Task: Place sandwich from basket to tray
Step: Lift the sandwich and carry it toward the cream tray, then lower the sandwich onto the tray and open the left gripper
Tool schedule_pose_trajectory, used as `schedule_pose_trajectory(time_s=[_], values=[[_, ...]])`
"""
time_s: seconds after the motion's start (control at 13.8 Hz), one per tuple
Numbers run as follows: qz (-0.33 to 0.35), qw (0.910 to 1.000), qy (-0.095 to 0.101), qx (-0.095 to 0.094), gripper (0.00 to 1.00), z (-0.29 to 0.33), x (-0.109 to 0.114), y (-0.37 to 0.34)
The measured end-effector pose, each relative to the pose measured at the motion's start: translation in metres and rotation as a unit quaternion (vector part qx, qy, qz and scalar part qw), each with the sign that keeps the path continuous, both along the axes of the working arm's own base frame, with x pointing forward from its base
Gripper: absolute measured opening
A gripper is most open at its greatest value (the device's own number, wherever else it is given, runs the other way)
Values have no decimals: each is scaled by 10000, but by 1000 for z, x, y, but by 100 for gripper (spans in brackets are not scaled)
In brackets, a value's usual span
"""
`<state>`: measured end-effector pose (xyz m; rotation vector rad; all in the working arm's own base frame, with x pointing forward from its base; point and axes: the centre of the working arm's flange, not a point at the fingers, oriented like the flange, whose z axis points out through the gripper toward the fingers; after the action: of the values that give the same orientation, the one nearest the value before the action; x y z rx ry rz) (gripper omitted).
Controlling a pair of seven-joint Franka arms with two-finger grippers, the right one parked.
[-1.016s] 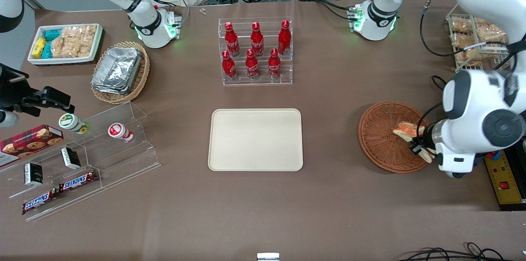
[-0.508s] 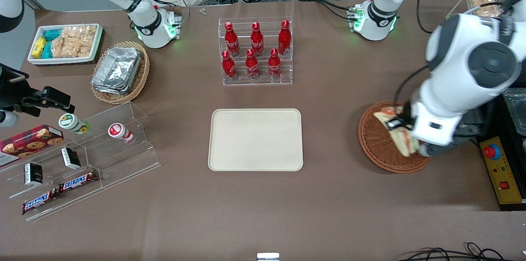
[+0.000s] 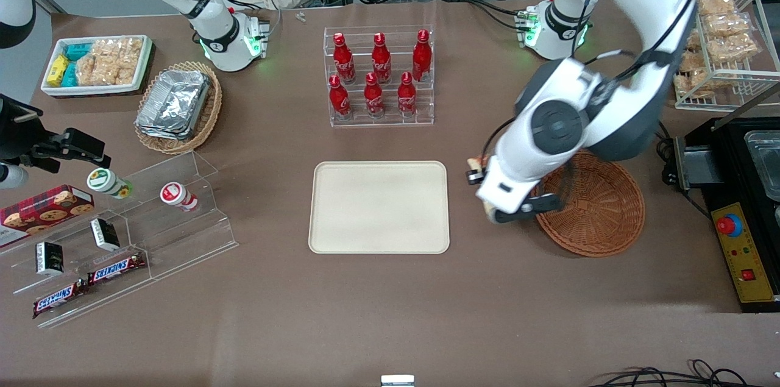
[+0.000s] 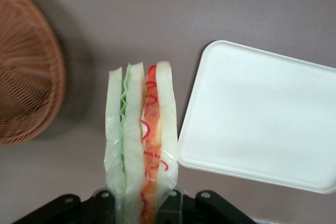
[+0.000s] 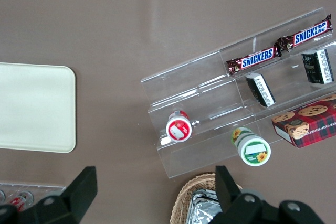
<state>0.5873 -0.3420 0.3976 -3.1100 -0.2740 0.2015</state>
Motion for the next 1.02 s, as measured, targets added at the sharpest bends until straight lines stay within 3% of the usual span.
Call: schedule_pose_trajectory(time_s=[0.15,0.22,0.51,1.02], values=[[-321,9987,-183,341,17,-61,-15,-47],[-386,9983,-234,364,17,-90,-21,-65],[-492,9985,-260,18,17,-158,-28,-92],[-614,9975,-336,140,17,-180,-24,-87]])
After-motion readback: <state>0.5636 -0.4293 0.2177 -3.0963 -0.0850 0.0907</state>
